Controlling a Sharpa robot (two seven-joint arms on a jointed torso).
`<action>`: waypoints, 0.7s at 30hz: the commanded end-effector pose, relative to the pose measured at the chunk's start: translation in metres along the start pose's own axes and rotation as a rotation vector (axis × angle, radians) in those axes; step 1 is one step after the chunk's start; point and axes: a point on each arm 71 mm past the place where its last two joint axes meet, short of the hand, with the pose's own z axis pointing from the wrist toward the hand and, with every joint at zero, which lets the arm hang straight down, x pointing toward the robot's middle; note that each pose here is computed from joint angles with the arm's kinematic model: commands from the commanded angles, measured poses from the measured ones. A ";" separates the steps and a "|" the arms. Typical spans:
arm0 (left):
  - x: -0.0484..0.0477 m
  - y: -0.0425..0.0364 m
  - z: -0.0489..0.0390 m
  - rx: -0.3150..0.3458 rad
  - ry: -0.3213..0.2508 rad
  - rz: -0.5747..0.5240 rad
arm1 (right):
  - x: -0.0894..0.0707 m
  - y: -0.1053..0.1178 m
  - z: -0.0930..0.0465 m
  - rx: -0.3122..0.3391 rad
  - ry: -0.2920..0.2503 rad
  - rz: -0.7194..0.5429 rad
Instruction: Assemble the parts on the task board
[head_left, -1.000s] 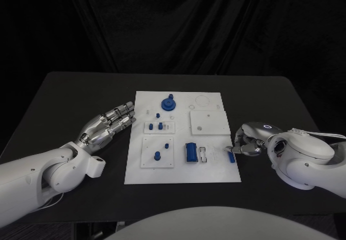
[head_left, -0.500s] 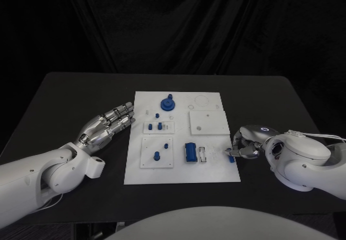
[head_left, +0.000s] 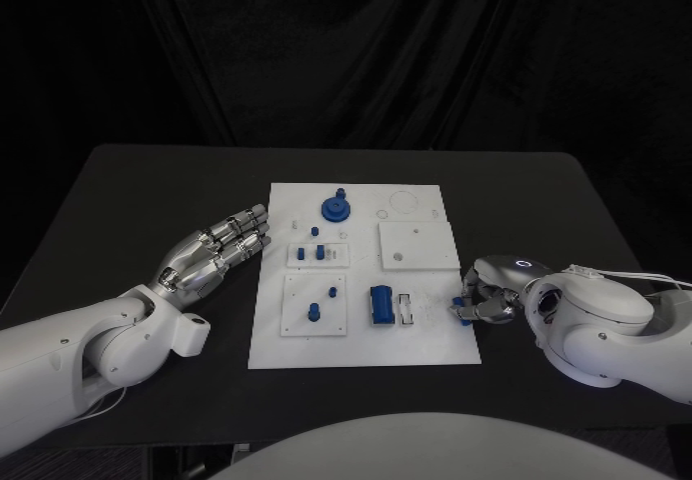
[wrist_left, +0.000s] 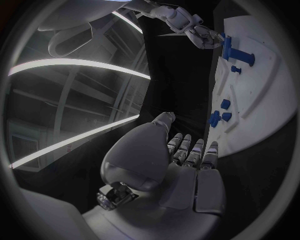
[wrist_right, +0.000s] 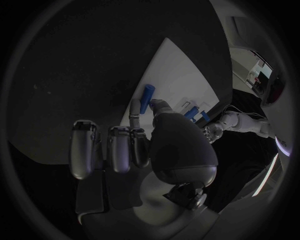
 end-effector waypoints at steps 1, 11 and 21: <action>0.0018 0.0000 0.0002 0.010 0.012 -0.013 | 0.004 -0.001 0.000 0.020 0.018 0.001; 0.0020 0.0003 -0.0001 0.008 0.013 -0.014 | 0.017 0.007 0.004 0.007 0.060 -0.003; 0.0017 0.0005 -0.0009 0.006 0.013 -0.015 | 0.026 0.009 0.007 0.009 0.084 0.061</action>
